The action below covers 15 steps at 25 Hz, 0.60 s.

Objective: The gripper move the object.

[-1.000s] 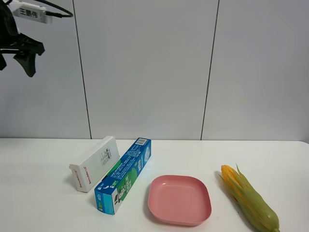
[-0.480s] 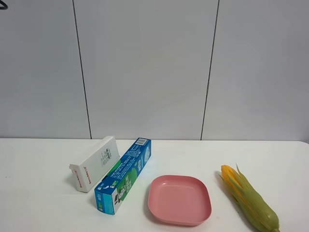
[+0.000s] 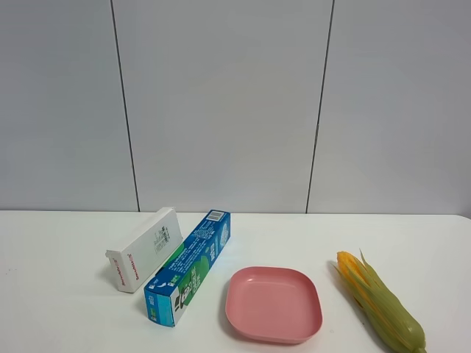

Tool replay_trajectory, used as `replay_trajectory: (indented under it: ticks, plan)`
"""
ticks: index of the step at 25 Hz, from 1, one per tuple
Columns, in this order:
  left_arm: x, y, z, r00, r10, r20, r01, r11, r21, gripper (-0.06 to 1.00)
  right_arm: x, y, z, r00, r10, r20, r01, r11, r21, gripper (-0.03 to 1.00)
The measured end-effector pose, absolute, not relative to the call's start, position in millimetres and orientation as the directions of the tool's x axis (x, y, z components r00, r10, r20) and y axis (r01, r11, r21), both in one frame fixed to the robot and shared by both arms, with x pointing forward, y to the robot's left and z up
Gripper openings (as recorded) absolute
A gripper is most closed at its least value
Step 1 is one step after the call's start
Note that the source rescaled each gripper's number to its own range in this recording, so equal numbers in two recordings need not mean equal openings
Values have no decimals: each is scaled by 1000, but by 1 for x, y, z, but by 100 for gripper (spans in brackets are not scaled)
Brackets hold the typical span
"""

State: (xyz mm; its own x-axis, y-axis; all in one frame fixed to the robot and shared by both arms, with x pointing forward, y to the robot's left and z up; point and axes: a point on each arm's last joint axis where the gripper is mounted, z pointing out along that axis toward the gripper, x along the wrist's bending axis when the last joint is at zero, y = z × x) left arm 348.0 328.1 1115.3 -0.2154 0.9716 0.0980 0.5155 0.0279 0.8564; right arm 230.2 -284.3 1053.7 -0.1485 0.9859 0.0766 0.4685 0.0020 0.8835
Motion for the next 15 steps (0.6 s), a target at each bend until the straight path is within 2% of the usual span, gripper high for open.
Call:
replay_trajectory:
  ticks: [2, 6, 8, 11, 15]
  plan:
    - [323, 324, 1114, -222, 972, 76, 487, 43, 872, 58, 230, -284, 1054, -148, 986, 77, 468, 2, 883, 100]
    - [281, 316, 1111, -232, 972, 45, 457, 68, 887, 83, 230, -284, 1054, -148, 986, 77, 468, 2, 883, 100]
    - [266, 314, 1109, -237, 971, 36, 437, 74, 897, 91, 230, -284, 1054, -148, 986, 77, 468, 2, 883, 100]
    - [244, 311, 1107, -242, 970, 28, 391, 71, 918, 96, 230, -284, 1054, -148, 986, 77, 468, 2, 883, 100]
    - [221, 307, 1101, -245, 969, 16, 360, 75, 930, 98, 230, -284, 1054, -148, 986, 77, 468, 2, 883, 100]
